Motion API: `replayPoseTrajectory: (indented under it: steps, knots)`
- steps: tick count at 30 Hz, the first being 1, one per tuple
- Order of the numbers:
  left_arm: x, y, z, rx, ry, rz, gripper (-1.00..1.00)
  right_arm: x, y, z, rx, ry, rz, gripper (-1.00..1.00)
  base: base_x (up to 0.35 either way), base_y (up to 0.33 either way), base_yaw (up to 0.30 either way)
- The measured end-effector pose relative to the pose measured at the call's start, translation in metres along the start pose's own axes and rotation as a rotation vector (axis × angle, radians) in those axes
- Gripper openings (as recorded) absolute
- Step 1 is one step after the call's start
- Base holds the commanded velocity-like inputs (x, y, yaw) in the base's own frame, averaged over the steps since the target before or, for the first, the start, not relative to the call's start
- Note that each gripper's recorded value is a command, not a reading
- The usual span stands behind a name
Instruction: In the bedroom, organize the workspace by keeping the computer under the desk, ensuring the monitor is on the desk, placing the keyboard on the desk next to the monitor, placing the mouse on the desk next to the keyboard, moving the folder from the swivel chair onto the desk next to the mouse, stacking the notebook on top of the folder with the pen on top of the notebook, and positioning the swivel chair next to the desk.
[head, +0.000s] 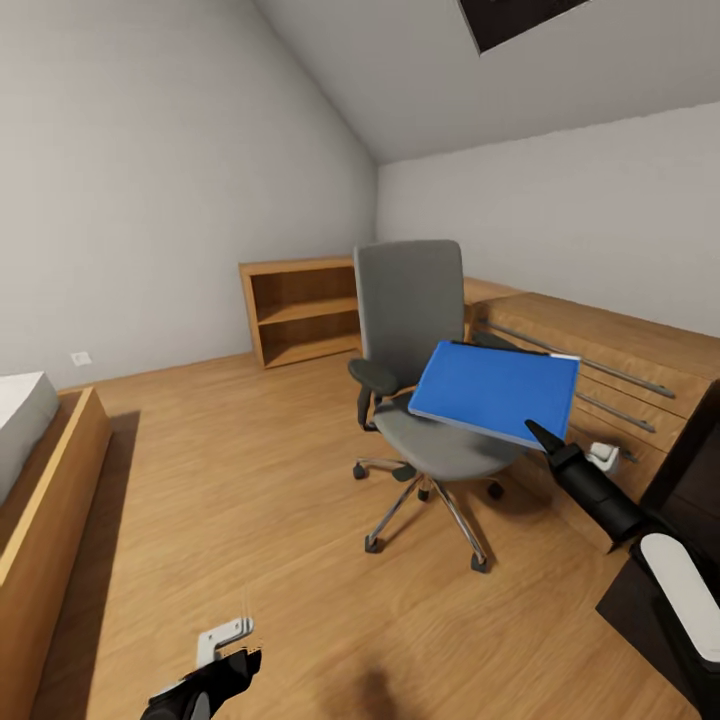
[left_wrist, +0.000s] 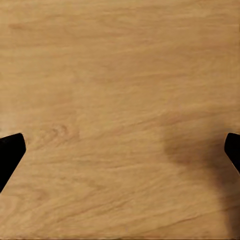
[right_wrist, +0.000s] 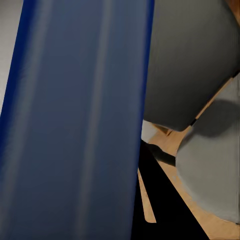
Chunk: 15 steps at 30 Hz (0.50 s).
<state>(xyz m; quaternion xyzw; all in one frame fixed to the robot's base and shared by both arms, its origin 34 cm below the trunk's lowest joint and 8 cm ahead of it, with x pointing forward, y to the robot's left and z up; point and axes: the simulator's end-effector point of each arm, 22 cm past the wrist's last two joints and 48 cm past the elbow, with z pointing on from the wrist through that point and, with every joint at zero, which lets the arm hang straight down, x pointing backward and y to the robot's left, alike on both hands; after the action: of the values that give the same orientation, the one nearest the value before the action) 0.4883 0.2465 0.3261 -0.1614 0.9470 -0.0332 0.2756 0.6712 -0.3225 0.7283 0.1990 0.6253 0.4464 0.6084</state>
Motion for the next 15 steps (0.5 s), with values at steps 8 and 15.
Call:
replayPoseTrajectory:
  steps: [8,15]
  knots:
    - [0.031,0.006,0.006,-0.022,0.015,0.016,1.00,-0.010,-0.003,-0.002,0.156,-0.006,-0.014,-1.00,0.000,0.000,0.000]
    - [0.028,0.021,0.002,-0.048,-0.044,0.032,1.00,-0.015,0.007,0.005,0.173,-0.008,0.005,-1.00,0.000,0.000,0.000]
